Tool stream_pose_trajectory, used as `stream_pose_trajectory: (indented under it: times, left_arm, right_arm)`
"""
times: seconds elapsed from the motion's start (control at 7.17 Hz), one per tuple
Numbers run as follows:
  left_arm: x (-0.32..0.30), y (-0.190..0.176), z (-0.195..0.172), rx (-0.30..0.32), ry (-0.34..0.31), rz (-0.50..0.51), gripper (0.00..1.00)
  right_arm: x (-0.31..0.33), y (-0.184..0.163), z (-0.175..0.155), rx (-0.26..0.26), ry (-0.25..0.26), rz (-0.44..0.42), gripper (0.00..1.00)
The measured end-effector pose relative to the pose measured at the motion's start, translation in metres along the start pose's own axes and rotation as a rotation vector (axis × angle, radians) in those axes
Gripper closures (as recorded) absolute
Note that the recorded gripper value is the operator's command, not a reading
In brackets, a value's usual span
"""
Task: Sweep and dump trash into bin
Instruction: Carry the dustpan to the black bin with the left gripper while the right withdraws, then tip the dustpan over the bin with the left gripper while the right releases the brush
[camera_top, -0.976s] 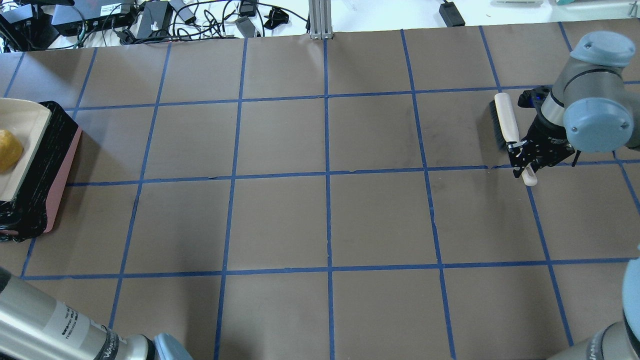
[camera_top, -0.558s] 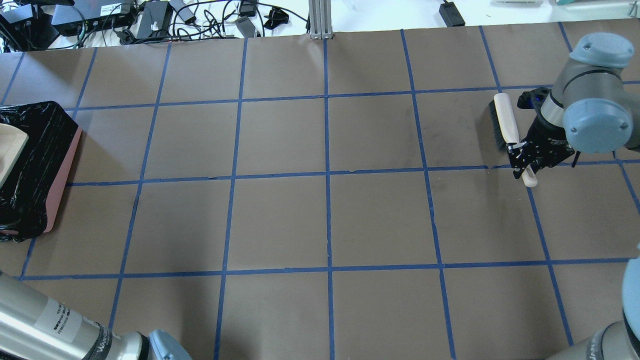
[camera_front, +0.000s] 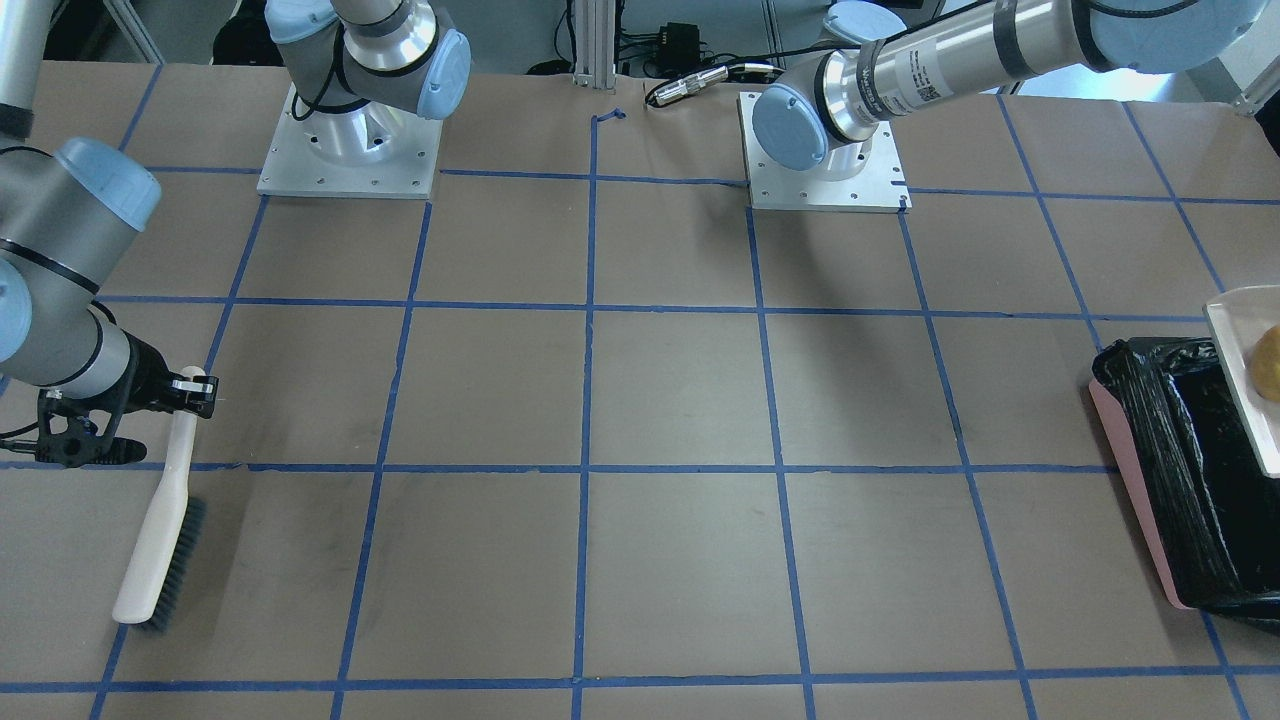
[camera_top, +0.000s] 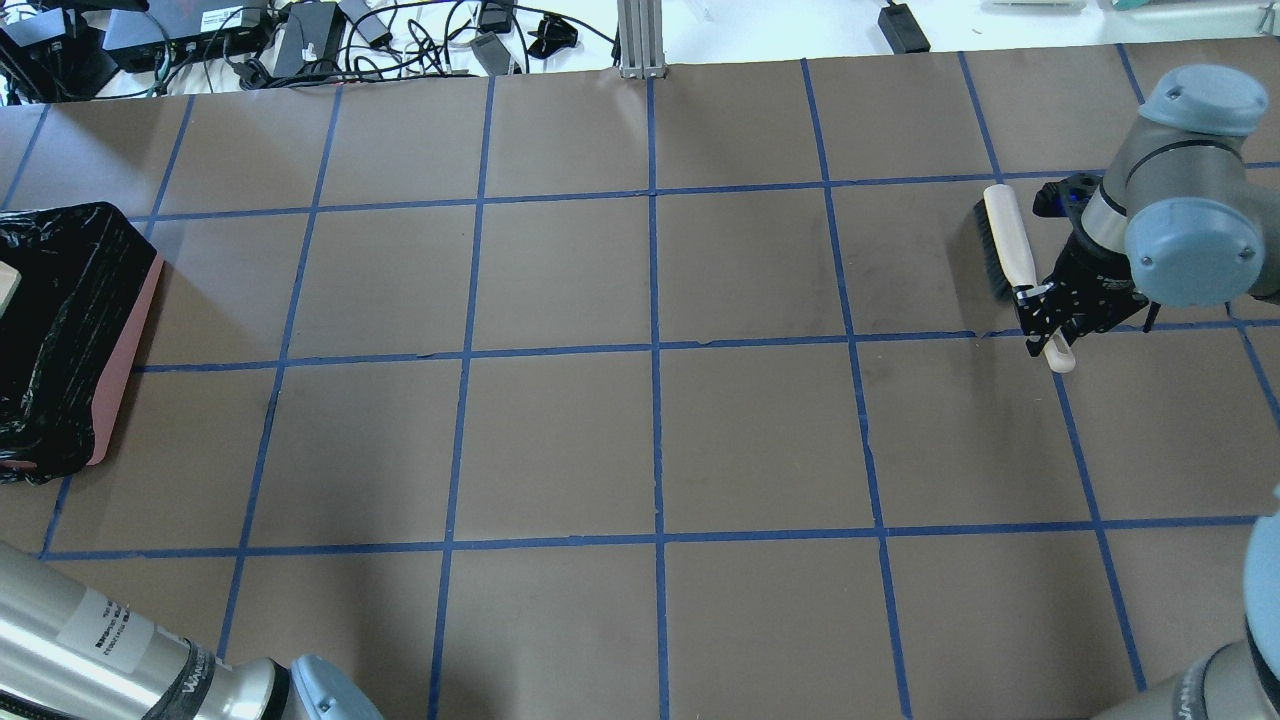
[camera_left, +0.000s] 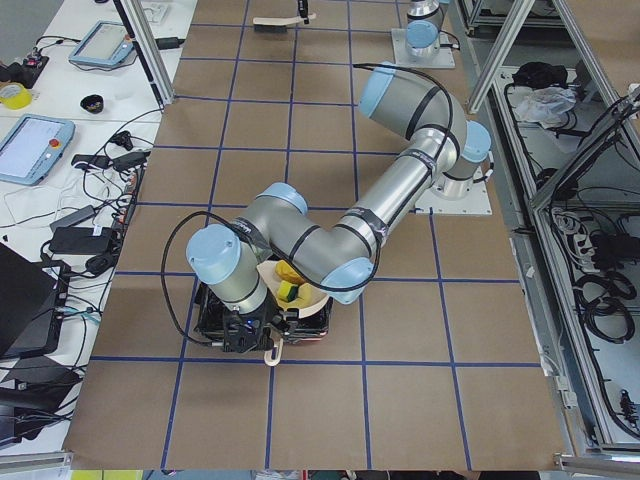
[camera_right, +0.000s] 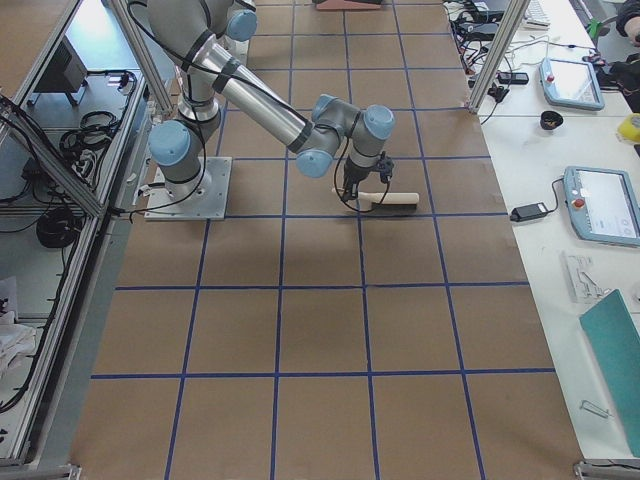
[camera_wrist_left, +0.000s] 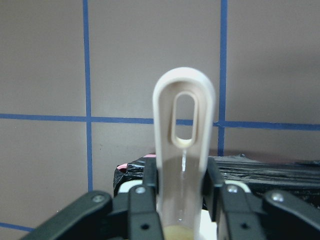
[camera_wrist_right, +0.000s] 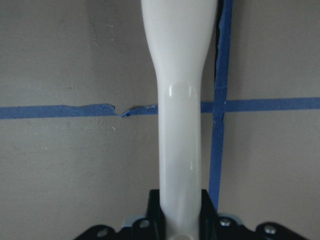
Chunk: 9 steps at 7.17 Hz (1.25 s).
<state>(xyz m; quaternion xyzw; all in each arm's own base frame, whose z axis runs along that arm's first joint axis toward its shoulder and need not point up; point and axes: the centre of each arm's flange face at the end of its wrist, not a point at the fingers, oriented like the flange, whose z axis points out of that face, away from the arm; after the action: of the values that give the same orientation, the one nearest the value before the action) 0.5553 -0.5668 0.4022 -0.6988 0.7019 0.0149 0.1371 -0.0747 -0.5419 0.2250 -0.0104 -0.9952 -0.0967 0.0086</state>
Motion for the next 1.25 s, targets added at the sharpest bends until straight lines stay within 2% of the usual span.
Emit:
stream_pose_trajectory:
  times: [0.28,0.56,1.25]
  left_arm:
    - [0.006,-0.013,0.009,0.038,0.006,-0.014,1.0]
    - [0.011,-0.021,0.011,0.075,0.024,-0.028,1.0]
    - [0.021,-0.023,-0.014,0.167,0.084,-0.069,1.0]
  right_arm:
    - [0.0,0.0,0.0,0.003,-0.002,0.001,0.77]
    - [0.0,0.0,0.0,0.005,-0.003,0.001,0.69]
    - [0.0,-0.001,-0.001,0.006,0.0,0.001,0.34]
